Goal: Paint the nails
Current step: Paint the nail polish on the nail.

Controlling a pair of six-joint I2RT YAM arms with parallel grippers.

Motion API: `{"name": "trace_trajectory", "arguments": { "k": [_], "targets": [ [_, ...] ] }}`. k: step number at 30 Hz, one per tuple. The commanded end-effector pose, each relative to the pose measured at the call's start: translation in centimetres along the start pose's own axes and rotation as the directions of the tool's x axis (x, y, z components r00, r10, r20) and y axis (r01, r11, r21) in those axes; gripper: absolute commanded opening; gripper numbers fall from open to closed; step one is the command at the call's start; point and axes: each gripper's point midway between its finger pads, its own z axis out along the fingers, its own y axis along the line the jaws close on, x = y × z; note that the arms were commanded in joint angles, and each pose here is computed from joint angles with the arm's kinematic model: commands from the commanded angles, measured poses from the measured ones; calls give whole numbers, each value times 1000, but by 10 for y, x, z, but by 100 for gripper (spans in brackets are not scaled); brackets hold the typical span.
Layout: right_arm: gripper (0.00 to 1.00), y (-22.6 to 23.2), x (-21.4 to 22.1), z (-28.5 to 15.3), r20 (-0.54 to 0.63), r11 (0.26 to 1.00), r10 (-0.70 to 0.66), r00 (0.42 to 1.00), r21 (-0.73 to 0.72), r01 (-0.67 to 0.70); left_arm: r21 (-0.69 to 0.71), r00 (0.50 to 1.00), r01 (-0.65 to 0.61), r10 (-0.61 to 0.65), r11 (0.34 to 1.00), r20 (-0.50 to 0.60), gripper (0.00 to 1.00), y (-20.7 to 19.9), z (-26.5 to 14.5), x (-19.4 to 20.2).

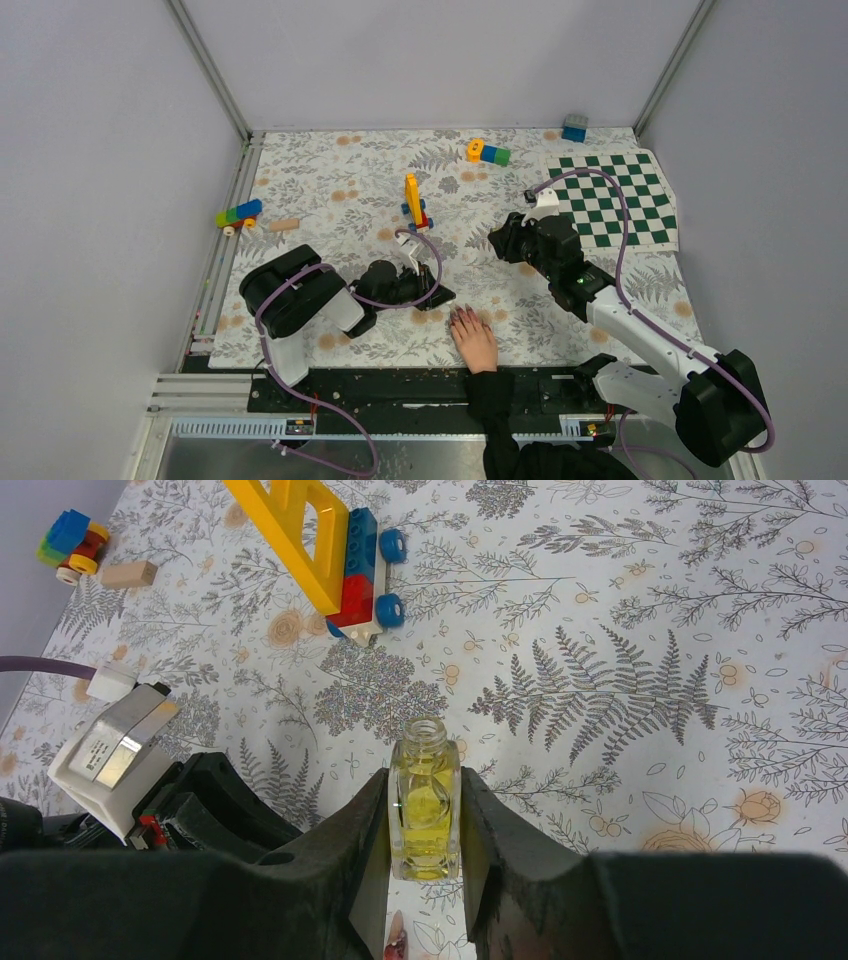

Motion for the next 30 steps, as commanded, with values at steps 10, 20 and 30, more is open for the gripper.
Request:
{"name": "trace_trajectory", "arguments": {
  "k": [10,20,30],
  "targets": [
    [0,13,-30,-1,83,999,6,997,-47,-2,0,996,-48,48,999,79,0,-2,0,-19],
    [0,14,-31,-3,85,999,10,996,-53,-6,-8,994,-52,53,999,98,0,-2,-4,-22],
    [0,15,-32,-5,87,998,12,996,-57,-7,21,988,-50,46,999,144,0,-14,-13,-33]
  ]
}}
